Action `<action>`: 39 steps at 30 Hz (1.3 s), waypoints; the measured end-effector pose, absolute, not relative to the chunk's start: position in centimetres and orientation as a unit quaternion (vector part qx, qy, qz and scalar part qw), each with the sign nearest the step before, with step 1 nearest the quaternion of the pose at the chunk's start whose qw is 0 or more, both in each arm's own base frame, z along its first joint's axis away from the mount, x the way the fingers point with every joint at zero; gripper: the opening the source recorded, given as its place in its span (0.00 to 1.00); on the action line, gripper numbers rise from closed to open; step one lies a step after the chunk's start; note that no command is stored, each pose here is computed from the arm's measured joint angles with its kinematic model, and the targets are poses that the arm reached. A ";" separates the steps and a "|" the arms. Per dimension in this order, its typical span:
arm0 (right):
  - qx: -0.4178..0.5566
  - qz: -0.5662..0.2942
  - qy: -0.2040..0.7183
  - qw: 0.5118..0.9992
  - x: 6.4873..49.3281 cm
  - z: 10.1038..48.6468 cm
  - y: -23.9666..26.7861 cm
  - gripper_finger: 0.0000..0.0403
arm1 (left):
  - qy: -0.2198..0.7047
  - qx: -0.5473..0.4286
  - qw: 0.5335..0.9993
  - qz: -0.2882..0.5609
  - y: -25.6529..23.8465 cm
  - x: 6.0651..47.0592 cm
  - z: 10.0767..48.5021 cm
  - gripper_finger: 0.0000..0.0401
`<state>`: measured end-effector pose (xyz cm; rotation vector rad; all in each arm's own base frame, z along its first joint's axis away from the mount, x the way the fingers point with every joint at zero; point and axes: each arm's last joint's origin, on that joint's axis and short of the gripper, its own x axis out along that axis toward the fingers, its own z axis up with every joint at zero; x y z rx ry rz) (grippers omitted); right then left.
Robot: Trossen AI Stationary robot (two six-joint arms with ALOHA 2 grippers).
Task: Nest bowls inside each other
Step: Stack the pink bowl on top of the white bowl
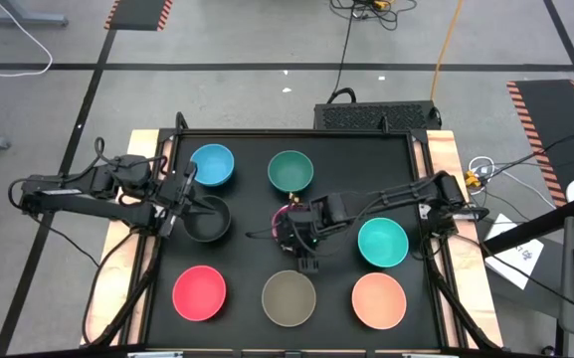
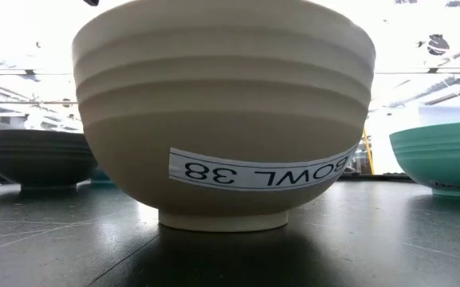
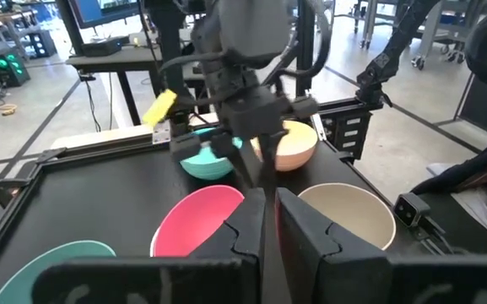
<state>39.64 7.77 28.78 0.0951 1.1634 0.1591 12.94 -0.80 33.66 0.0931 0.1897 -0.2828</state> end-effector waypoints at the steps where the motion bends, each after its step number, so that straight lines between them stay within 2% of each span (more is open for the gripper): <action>1: 0.045 0.074 0.550 0.831 39.6 28.8 7.6 0.26 | 0.095 0.046 0.984 -0.142 -0.8 12.9 33.6 0.09; 11: 0.043 0.063 0.568 0.819 39.8 27.9 5.9 0.26 | 0.114 0.044 0.982 -0.143 -0.8 12.9 33.3 0.09; 21: 0.072 0.068 0.601 0.793 39.4 24.1 4.9 0.26 | 0.108 0.046 0.980 -0.160 -0.9 12.8 33.4 0.09; 39: 0.068 0.060 0.563 0.822 40.5 23.9 5.7 0.26 | 0.108 0.044 0.980 -0.161 -0.9 12.8 33.4 0.09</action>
